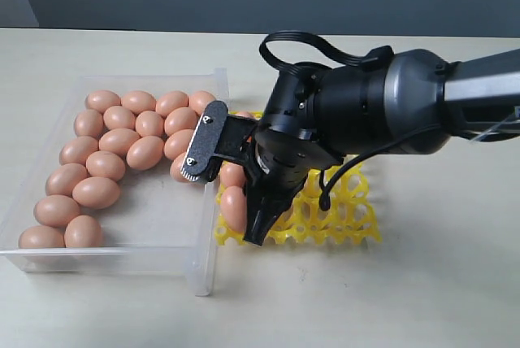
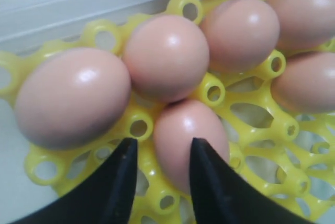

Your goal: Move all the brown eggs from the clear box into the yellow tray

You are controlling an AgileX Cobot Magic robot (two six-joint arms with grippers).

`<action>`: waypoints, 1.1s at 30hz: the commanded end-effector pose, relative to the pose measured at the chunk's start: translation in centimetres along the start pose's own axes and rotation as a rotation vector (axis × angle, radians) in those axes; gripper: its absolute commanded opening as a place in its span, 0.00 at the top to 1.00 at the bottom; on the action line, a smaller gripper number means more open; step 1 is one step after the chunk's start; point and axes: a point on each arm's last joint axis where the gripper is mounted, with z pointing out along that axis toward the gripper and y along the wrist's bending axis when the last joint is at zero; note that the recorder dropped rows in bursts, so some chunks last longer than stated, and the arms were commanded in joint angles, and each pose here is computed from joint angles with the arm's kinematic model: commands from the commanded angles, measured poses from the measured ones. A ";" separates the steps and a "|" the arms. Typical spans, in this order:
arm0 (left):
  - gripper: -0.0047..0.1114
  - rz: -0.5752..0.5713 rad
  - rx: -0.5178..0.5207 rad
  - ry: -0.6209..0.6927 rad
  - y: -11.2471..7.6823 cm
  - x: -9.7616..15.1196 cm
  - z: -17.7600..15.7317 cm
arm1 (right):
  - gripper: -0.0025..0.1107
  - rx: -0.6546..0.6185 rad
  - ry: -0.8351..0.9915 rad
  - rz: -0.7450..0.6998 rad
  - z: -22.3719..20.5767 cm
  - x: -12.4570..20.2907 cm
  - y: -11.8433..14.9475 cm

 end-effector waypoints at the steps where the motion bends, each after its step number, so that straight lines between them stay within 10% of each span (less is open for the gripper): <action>1: 0.96 -0.001 0.001 -0.011 0.0 0.0 0.0 | 0.69 -0.004 0.020 0.006 0.0 0.2 0.0; 33: 0.96 -0.001 0.001 -0.011 0.0 0.0 0.0 | 0.52 0.056 0.015 -0.069 -0.3 0.2 -0.7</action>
